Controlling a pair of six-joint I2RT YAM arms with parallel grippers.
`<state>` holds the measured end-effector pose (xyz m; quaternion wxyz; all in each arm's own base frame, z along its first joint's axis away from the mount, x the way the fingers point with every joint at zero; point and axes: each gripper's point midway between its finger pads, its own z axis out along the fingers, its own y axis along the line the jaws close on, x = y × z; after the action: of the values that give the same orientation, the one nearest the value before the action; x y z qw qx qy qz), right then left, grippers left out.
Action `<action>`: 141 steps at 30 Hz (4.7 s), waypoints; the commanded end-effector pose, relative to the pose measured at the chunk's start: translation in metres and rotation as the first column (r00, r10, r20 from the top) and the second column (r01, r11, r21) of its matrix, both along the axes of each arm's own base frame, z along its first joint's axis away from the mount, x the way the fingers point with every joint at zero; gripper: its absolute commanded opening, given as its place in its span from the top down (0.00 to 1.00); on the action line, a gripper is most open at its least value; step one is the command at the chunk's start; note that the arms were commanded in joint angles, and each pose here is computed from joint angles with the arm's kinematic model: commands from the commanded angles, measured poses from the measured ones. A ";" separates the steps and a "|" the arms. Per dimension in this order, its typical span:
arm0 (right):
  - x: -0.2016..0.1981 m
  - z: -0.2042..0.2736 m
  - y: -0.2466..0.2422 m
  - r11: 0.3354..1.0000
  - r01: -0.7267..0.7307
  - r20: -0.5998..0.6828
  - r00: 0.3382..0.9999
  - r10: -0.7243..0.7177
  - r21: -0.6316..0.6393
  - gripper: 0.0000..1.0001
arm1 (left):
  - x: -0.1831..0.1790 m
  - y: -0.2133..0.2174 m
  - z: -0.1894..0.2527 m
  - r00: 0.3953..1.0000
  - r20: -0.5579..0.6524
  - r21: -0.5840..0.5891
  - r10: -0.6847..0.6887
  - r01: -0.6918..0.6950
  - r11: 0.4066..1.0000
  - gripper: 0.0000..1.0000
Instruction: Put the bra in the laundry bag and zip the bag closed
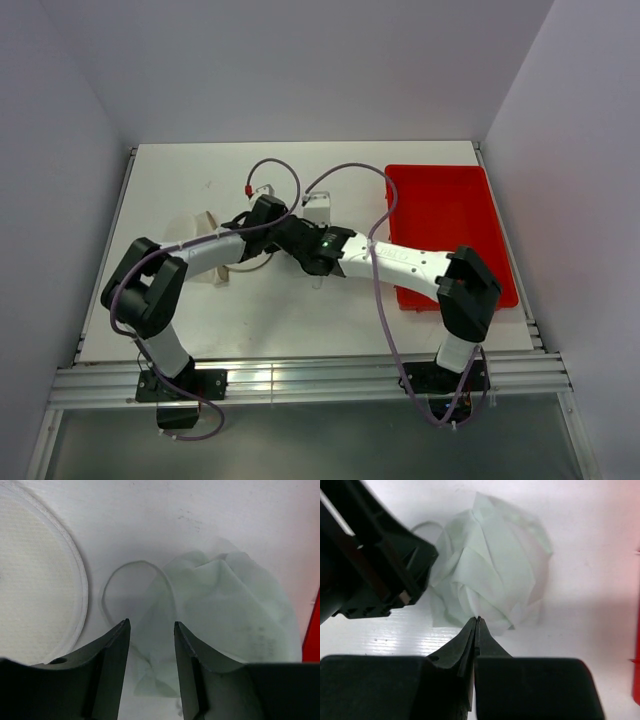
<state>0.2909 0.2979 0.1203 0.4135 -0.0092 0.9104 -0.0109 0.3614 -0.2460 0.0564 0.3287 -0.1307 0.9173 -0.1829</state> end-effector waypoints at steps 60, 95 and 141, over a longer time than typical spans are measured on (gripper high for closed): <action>0.007 0.059 -0.093 0.953 0.164 0.036 0.983 -0.179 0.253 1.00 | -0.058 -0.001 -0.068 0.981 -0.143 0.275 -0.134 0.170 0.946 0.70; 0.011 0.039 -0.154 0.933 0.258 0.020 0.962 -0.271 0.250 1.00 | -0.067 0.090 0.008 0.996 -0.016 0.262 0.093 -0.085 0.961 1.00; 0.014 -0.013 -0.086 0.889 0.075 -0.095 0.995 -0.036 0.452 0.29 | -0.088 0.163 0.033 0.949 0.014 0.043 0.314 -0.314 0.948 1.00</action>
<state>0.2907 0.1865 0.0928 0.3474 0.1262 0.9210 0.1232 0.2692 -0.0800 0.0865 0.3506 -0.2605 0.8947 -0.0936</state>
